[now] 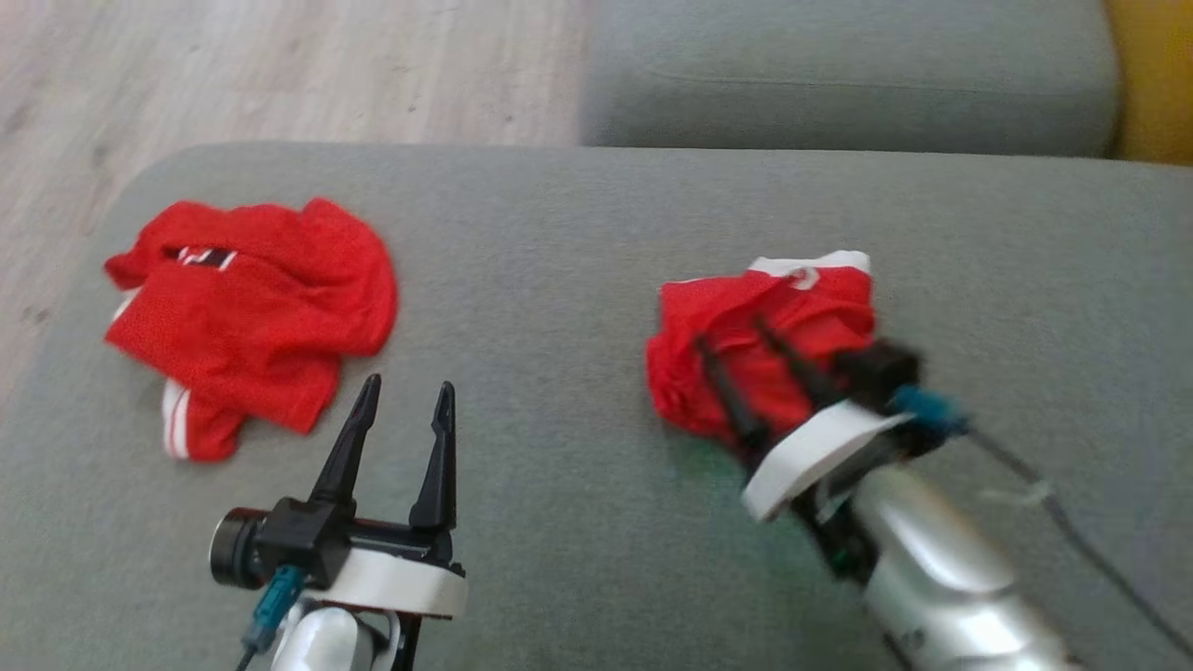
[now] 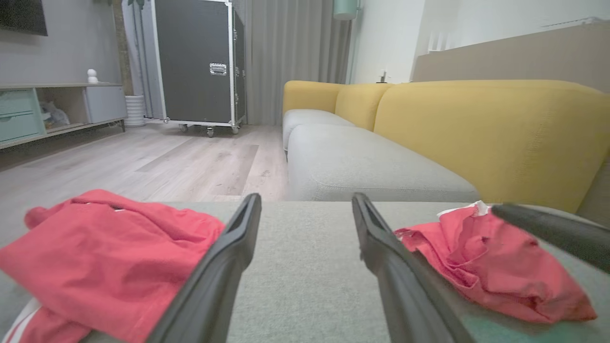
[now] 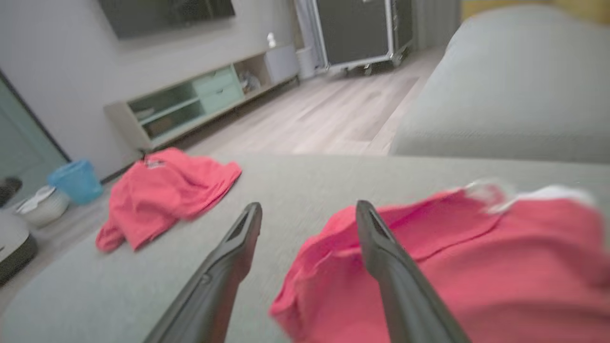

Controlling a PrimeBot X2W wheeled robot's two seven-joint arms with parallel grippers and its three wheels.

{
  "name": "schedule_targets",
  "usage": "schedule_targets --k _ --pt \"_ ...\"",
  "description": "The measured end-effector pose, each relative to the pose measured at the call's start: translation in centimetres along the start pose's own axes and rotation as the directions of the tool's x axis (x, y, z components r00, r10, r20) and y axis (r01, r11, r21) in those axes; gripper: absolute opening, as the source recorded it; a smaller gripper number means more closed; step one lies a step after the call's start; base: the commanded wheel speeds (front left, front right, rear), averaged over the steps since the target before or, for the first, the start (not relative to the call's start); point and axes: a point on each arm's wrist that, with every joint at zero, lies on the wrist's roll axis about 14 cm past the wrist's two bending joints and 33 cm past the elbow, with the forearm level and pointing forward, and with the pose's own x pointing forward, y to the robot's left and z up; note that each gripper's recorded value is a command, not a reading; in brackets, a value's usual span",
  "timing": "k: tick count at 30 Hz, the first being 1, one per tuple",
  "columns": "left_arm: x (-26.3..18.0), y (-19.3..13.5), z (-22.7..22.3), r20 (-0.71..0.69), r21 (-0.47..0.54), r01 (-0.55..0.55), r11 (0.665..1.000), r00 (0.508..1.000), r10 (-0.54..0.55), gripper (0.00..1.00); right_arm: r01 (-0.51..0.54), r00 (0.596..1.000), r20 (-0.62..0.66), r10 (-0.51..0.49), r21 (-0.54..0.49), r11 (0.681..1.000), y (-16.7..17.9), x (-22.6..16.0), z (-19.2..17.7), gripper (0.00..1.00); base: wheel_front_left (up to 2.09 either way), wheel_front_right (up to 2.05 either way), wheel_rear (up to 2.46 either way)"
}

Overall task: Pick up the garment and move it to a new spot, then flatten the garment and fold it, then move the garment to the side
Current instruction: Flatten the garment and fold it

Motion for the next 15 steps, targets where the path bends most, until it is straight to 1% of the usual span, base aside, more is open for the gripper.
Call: schedule_targets --k 2,4,6,8,10,12,15 --pt "0.5 -0.7 0.3 0.011 -0.001 0.023 1.000 1.000 -0.023 1.00 0.057 0.995 0.086 -0.057 0.008 0.998 -2.2 -0.6 2.8 1.00 0.00 0.00 0.00" --pt "0.9 -1.4 0.7 0.022 -0.001 0.044 0.999 0.999 -0.044 1.00 0.142 0.977 0.165 -0.137 -0.014 0.990 -5.6 -2.0 5.5 1.00 0.00 0.00 0.00" --pt "1.3 -2.0 1.0 0.033 -0.001 0.060 0.998 0.998 -0.060 1.00 0.237 0.945 0.240 -0.221 -0.041 0.971 -8.8 -4.0 7.9 1.00 0.00 0.00 0.00" --pt "1.6 -2.5 1.3 0.045 -0.002 0.076 0.997 0.996 -0.076 1.00 0.334 0.904 0.298 -0.308 -0.039 0.942 -11.6 -6.4 9.3 1.00 0.00 0.00 0.00" --pt "1.9 -3.0 1.6 0.054 -0.002 0.091 0.996 0.994 -0.091 1.00 0.422 0.864 0.325 -0.384 -0.052 0.905 -13.7 -8.9 9.5 1.00 0.00 0.00 0.00" --pt "2.2 -3.5 1.8 0.060 -0.003 0.105 0.994 0.993 -0.105 1.00 0.493 0.826 0.335 -0.453 -0.038 0.869 -15.0 -11.1 9.0 1.00 0.00 0.00 0.00" --pt "2.4 -3.9 1.7 0.059 -0.004 0.119 0.993 0.991 -0.118 1.00 0.551 0.801 0.322 -0.504 -0.068 0.832 -15.3 -13.2 7.5 1.00 0.00 0.00 0.00"
